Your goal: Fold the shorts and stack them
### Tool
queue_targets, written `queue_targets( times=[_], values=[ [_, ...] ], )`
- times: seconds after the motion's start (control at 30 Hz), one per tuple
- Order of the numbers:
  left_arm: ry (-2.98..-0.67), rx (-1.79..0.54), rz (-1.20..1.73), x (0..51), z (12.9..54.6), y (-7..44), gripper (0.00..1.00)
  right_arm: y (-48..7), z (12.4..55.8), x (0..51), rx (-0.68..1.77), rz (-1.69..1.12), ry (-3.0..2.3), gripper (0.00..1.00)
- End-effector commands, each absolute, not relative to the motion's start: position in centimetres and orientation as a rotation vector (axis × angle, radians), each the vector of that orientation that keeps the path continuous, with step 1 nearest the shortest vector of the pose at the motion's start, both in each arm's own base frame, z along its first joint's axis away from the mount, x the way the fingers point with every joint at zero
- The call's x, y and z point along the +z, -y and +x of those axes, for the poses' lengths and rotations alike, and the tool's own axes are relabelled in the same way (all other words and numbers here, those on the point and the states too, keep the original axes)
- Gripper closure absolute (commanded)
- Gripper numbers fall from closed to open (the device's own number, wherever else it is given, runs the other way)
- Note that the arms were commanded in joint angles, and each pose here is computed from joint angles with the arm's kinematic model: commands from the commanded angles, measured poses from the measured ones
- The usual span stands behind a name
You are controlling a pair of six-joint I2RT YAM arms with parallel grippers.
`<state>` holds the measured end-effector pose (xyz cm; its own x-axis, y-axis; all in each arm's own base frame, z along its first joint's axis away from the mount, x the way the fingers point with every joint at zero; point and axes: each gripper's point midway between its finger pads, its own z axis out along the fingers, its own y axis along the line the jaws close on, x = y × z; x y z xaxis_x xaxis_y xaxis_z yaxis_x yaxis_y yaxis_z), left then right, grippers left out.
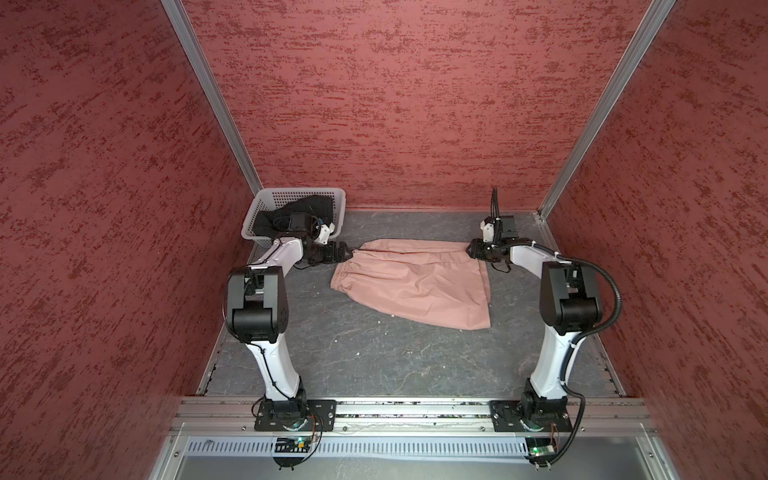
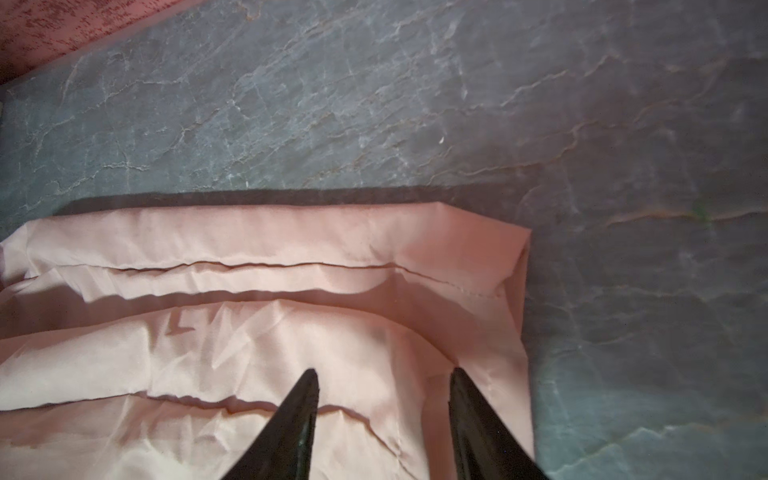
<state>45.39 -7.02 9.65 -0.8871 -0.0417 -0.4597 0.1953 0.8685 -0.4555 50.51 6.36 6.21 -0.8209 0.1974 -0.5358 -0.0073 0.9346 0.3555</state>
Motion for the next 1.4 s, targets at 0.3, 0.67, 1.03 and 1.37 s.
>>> queue_targets(
  times=[0.3,0.67,1.03,1.37],
  values=[
    [-2.552,-0.808,0.148,9.5,44.3,8.6,0.01,-6.7,50.8,7.1,0.497,0.141,-2.455,0.93],
    [-2.452,-0.863,0.138,10.3,46.6,8.1,0.0,-6.5,50.3,9.5,0.494,0.155,-2.399,1.0],
    [-2.466,-0.917,0.172,9.4,47.2,9.5,0.13,-6.7,50.2,10.0,0.503,0.14,-2.394,1.0],
    [-2.402,-1.038,0.209,11.9,46.8,11.1,0.69,-6.6,49.8,13.0,0.494,0.125,-2.331,1.0]
  ],
)
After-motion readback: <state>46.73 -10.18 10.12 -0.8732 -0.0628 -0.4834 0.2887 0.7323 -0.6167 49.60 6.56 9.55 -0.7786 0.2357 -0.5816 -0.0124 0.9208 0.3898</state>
